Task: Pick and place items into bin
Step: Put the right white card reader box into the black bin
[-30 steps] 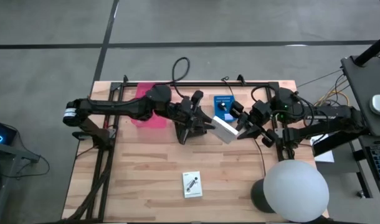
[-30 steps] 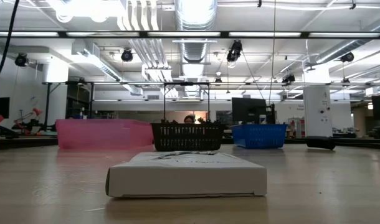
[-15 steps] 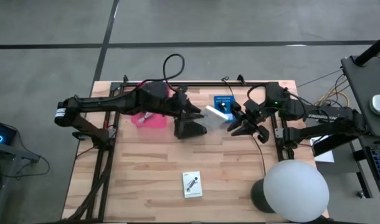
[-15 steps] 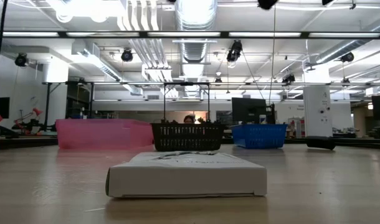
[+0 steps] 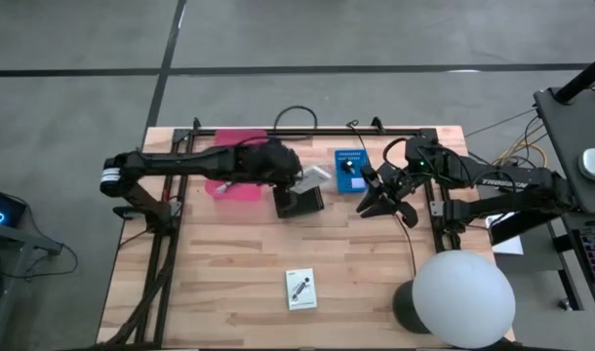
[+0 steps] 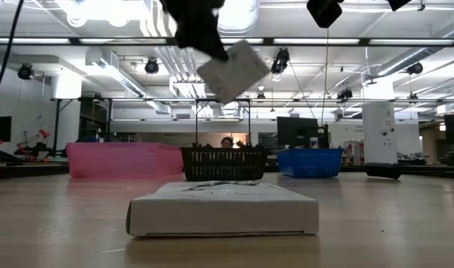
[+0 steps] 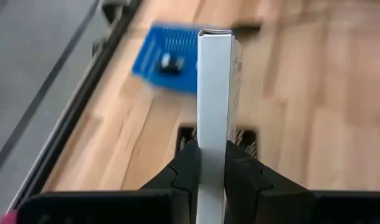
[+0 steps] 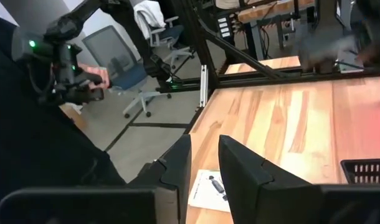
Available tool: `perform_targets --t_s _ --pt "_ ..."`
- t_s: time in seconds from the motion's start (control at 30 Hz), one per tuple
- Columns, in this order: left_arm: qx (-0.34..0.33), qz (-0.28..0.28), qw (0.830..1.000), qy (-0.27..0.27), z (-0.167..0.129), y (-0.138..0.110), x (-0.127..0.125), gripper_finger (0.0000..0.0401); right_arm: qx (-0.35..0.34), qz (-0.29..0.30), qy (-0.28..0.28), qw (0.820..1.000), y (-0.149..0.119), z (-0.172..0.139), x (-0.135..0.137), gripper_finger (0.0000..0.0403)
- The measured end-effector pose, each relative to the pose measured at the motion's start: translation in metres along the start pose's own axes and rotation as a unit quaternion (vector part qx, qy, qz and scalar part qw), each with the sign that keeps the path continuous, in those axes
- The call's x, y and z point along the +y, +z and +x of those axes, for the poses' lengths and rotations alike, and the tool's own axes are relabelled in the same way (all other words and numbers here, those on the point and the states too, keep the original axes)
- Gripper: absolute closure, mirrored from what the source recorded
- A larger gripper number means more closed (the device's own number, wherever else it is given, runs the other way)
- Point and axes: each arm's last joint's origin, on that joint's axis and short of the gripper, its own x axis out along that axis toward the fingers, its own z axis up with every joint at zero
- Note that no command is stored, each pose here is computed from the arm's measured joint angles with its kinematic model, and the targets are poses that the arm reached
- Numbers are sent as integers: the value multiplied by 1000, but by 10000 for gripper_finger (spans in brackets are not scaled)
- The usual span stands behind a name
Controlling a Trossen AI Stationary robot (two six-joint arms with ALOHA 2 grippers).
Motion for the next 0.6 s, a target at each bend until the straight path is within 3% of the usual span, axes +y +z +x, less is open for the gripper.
perform_targets --t_s 0.27,0.43,0.6 --pt "84 21 996 28 43 -16 -7 364 5 0 -1 1000 -1 0 0 335" --pt "128 40 988 76 56 -24 -7 364 9 3 -2 1000 -2 0 0 335" --pt "155 50 983 82 69 -31 -9 364 16 -2 -3 1000 -4 0 -1 335"
